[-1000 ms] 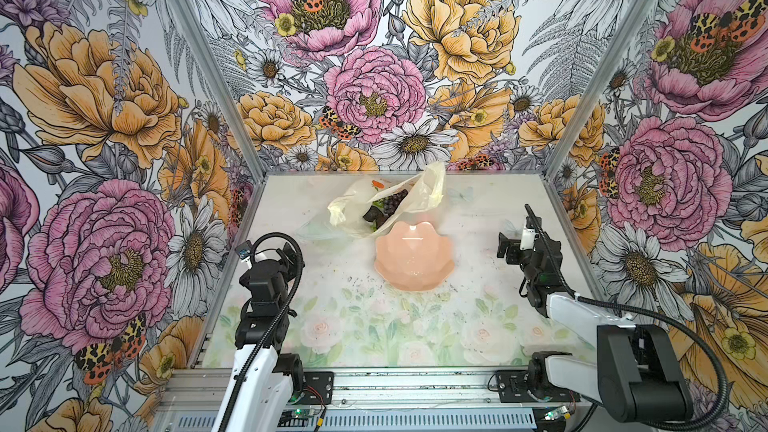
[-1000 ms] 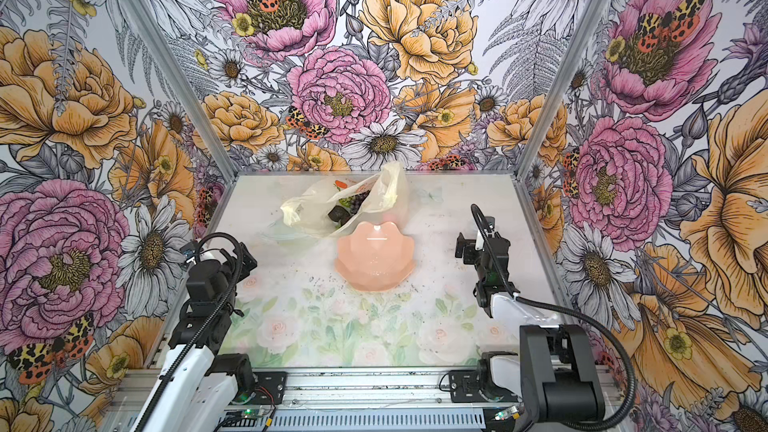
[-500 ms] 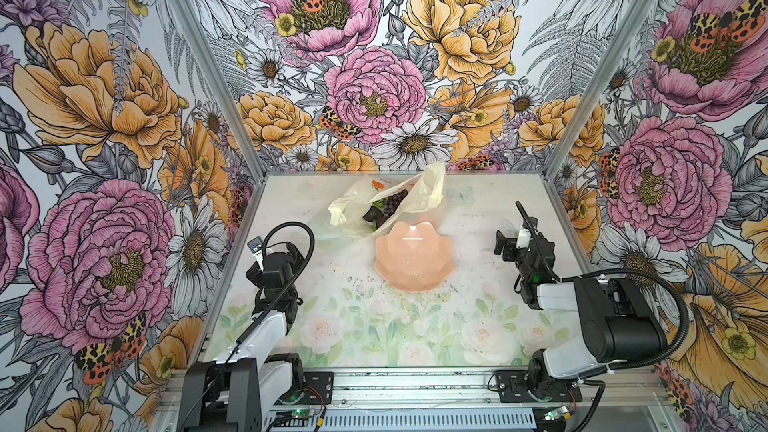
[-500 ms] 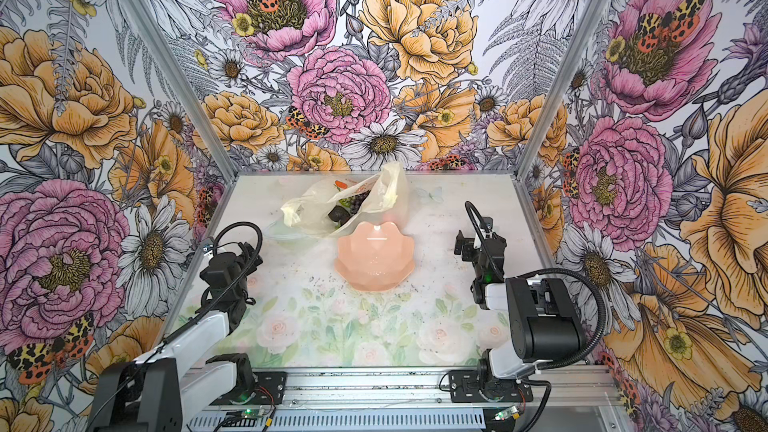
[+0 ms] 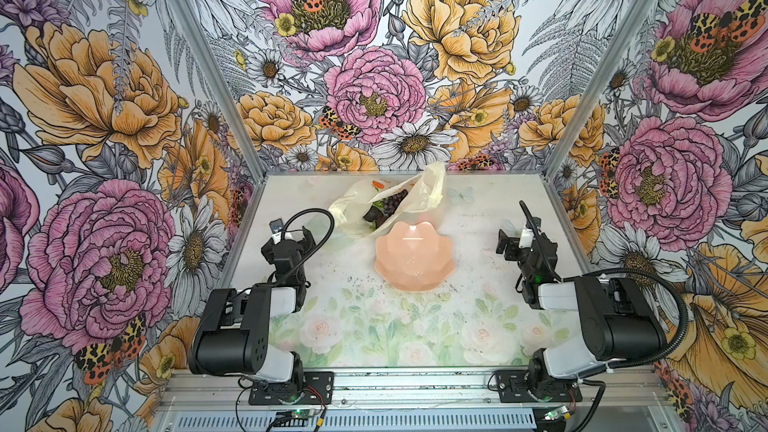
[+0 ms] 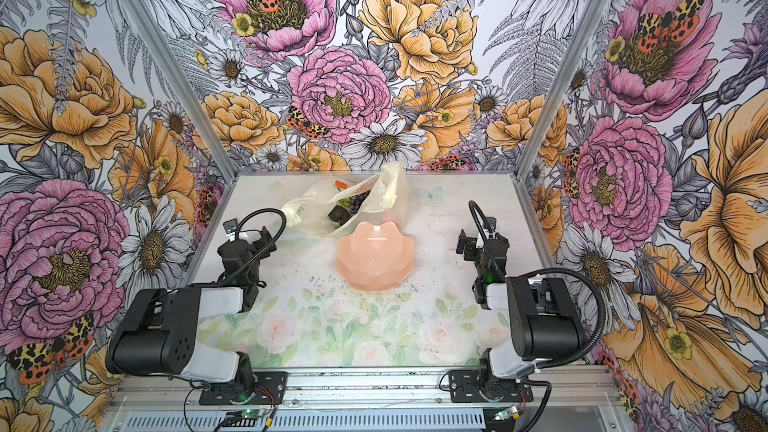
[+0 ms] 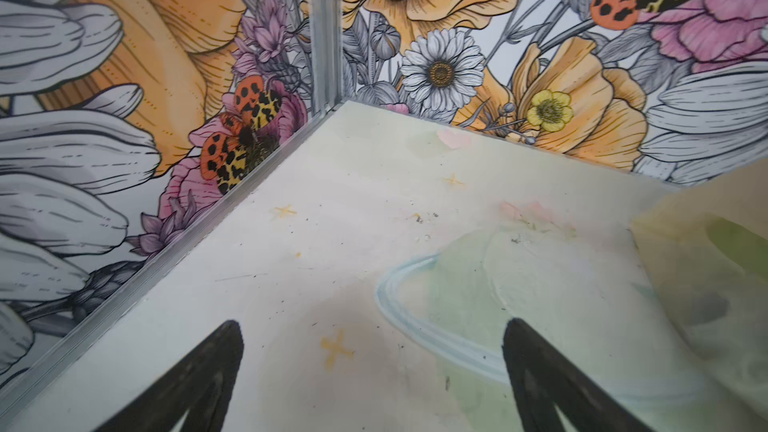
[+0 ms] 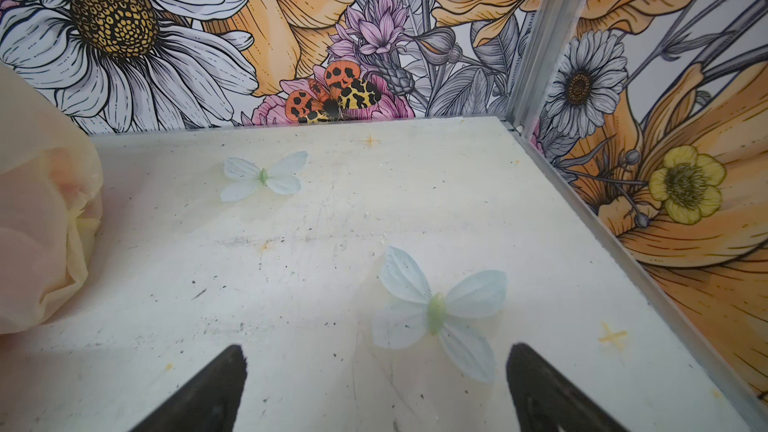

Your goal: Place the fruits into the plastic bag

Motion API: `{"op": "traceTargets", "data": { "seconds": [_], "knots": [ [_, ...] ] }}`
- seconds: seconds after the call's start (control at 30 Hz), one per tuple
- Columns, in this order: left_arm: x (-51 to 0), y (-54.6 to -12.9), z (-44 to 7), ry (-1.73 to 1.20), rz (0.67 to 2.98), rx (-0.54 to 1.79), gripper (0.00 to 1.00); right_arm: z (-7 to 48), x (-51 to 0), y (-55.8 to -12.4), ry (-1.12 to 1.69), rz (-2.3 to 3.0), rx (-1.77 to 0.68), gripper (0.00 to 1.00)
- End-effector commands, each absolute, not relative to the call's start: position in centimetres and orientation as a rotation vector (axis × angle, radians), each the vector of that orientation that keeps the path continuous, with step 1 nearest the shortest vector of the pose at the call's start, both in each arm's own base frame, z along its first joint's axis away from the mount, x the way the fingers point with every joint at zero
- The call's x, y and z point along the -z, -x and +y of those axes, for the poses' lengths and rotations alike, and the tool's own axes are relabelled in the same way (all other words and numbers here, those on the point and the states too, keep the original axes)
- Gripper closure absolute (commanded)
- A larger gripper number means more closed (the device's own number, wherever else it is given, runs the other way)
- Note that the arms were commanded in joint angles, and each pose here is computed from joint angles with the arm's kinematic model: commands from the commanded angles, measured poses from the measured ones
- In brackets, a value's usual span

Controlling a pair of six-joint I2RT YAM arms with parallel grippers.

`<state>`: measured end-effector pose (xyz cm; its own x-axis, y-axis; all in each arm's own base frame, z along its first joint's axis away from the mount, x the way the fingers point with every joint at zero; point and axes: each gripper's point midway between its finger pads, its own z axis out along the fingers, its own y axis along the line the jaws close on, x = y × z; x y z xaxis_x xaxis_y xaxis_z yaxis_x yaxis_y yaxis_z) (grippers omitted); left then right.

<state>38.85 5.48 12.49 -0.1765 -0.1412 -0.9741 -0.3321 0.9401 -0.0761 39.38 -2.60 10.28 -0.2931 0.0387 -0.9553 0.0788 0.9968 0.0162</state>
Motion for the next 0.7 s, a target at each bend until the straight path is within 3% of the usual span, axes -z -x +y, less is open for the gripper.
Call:
{"op": "traceTargets", "data": {
  "seconds": [0.0,0.67],
  "knots": [
    [-13.37,-39.3,4.38,0.268,1.688,-0.127,0.01,-2.38,-11.23,-40.2,-0.076,1.843,0.024,0.01],
    [-13.2,-39.85,3.9,0.25,1.719,-0.158,0.01,-2.17,-11.02,-40.39,-0.067,1.857,0.049,0.01]
  ]
}}
